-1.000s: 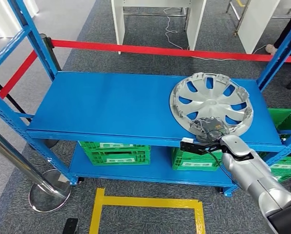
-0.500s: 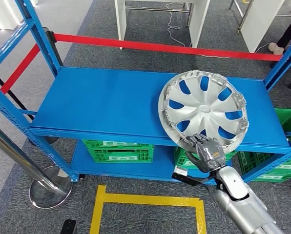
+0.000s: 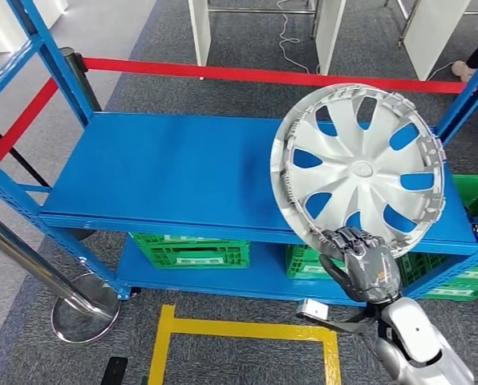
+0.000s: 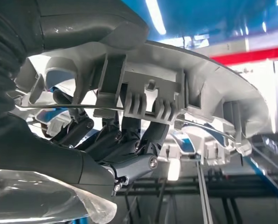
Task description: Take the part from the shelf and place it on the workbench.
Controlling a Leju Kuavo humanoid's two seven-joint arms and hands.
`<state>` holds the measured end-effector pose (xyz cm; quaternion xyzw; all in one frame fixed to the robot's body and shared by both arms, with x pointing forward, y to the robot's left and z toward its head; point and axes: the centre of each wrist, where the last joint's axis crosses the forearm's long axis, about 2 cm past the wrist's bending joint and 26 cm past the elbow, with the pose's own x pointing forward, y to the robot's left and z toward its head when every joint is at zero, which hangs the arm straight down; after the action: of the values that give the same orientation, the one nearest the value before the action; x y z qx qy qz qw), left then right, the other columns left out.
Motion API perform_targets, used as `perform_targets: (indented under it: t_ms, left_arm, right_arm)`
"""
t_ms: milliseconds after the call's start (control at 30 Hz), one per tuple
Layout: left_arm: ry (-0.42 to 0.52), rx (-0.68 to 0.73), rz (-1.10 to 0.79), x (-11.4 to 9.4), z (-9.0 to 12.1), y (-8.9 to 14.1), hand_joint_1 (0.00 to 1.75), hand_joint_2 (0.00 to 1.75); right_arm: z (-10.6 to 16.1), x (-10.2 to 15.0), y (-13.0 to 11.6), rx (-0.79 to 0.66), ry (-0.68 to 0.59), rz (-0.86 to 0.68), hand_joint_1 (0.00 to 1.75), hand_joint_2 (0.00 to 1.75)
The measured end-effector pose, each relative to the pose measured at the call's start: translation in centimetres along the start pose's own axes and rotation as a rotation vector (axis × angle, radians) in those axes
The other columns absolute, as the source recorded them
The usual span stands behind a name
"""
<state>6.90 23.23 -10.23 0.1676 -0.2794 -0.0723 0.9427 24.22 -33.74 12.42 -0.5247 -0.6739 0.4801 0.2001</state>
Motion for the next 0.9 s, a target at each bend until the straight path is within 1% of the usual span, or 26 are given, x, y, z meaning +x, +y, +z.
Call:
perform_targets:
  t_ms: [133,367,500,667,900]
  left_arm:
    - [0.004,0.007,0.01,0.1,-0.1,0.0,0.0,1.75]
    - [0.008,0.014,0.018,0.2,-0.2,0.2,0.0,1.75]
    - [0.025,0.022,0.007,0.2,-0.2,0.2,0.0,1.75]
    - [0.05,0.0,0.016,0.3,-0.1,0.0,0.0,1.75]
    - [0.048,-0.017,0.012,0.4,-0.1,-0.1,0.0,1.75]
  right_arm:
    - [-0.2,-0.1,-0.8,-0.029,-0.012,0.008,1.75,1.75]
    - [-0.2,-0.1,-1.3,-0.043,-0.021,0.01,1.75,1.75]
    - [-0.3,-0.1,-1.5,-0.05,-0.03,0.005,1.75,1.75]
    - [-0.2,0.0,-1.6,-0.059,-0.034,-0.049,1.75,1.75]
    - [0.2,0.9,-1.9,-0.07,-0.049,-0.099,1.75,1.75]
